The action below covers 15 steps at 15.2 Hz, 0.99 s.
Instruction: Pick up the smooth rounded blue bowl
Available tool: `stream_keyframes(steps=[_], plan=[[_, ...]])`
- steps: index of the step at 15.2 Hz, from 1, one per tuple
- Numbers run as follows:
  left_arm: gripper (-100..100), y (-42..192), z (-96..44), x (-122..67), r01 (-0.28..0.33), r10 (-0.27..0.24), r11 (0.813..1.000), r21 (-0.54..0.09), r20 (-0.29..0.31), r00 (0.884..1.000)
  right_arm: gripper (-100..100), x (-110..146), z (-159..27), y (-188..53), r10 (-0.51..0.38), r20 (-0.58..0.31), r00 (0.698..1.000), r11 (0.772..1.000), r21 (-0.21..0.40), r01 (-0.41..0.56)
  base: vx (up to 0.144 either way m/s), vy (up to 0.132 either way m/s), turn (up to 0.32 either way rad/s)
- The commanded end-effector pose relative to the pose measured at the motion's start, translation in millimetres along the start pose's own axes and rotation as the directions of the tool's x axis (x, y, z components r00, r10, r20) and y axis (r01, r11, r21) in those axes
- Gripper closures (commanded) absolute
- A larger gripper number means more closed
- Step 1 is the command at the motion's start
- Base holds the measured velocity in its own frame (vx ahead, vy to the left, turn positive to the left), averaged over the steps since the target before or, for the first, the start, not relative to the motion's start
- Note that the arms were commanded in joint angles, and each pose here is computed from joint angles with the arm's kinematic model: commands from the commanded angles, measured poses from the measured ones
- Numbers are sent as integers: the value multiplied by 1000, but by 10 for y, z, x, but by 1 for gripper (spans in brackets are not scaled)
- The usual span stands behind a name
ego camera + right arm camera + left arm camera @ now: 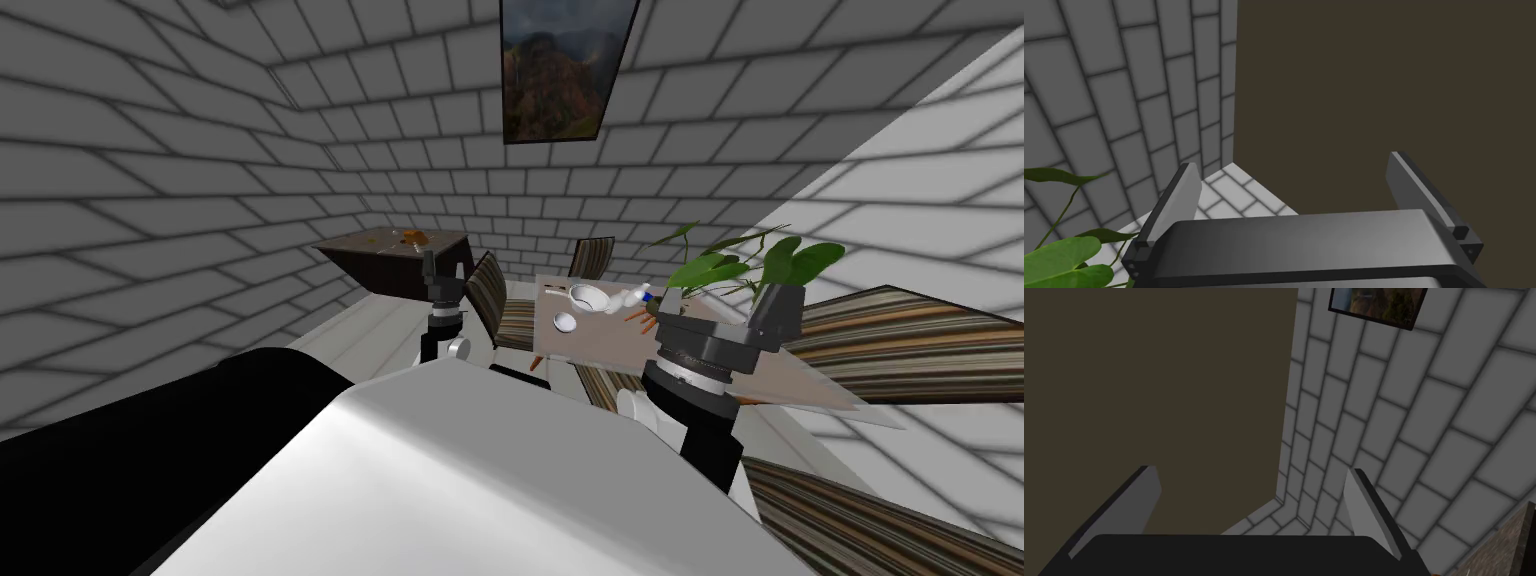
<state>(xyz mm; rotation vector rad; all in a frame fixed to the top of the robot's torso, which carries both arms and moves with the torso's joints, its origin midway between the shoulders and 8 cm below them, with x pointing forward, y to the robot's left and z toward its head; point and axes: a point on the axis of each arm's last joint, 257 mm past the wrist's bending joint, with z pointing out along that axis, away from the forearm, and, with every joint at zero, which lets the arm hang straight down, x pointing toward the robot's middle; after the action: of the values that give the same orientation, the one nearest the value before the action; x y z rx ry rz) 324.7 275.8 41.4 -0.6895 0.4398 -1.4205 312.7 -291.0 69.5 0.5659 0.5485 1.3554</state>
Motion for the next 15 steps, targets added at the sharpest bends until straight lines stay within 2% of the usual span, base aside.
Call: stream_keyframes(steps=[1, 4, 5, 7, 8, 10, 11, 13, 14, 15], plan=[[0, 0, 0, 0, 0, 0, 1000, 0, 0, 1000, -100, 57, -38, -123, -33, -42, 999, 999, 27, 34, -14, 12, 88], [0, 0, 0, 1, 0, 0, 1000, 0, 0, 1000, -100, 147, -155, -419, -104, -122, 987, 990, 86, 115, -38, 32, 197], [0, 0, 0, 1, 0, 0, 1000, 0, 0, 1000, -100, 147, -156, -421, -104, -122, 987, 990, 87, 115, -41, 39, 120], [0, 0, 0, 1, 0, 0, 1000, 0, 0, 1000, -100, 203, -292, -697, -165, -195, 967, 972, 134, 193, -41, 50, 160], [0, 0, 0, 1, 0, 0, 1000, 0, 0, 1000, -100, 203, -292, -697, -165, -195, 967, 972, 134, 193, -38, 46, 150], [0, 0, 0, 0, 0, 0, 1000, 0, 0, 1000, -100, 252, -463, -984, -232, -282, 931, 943, 171, 286, -32, 59, 243], [0, 0, 0, 1, 0, 0, 1000, 0, 0, 1000, -100, 242, -485, -1021, -231, -283, 931, 941, 179, 288, -32, 57, 130], [0, 0, 0, 1, 0, 0, 1000, 0, 0, 1000, -100, 271, -683, -1298, -293, -379, 878, 900, 200, 386, -33, 59, 263], [0, 0, 1, 1, 0, 0, 1000, 0, 0, 1000, -100, 252, -740, -1377, -294, -386, 874, 893, 216, 395, -26, 56, 220], [0, 0, 0, 1, 0, 0, 1000, 0, 0, 1000, -100, 250, -860, -1522, -321, -437, 840, 867, 222, 446, -22, 55, 204]])
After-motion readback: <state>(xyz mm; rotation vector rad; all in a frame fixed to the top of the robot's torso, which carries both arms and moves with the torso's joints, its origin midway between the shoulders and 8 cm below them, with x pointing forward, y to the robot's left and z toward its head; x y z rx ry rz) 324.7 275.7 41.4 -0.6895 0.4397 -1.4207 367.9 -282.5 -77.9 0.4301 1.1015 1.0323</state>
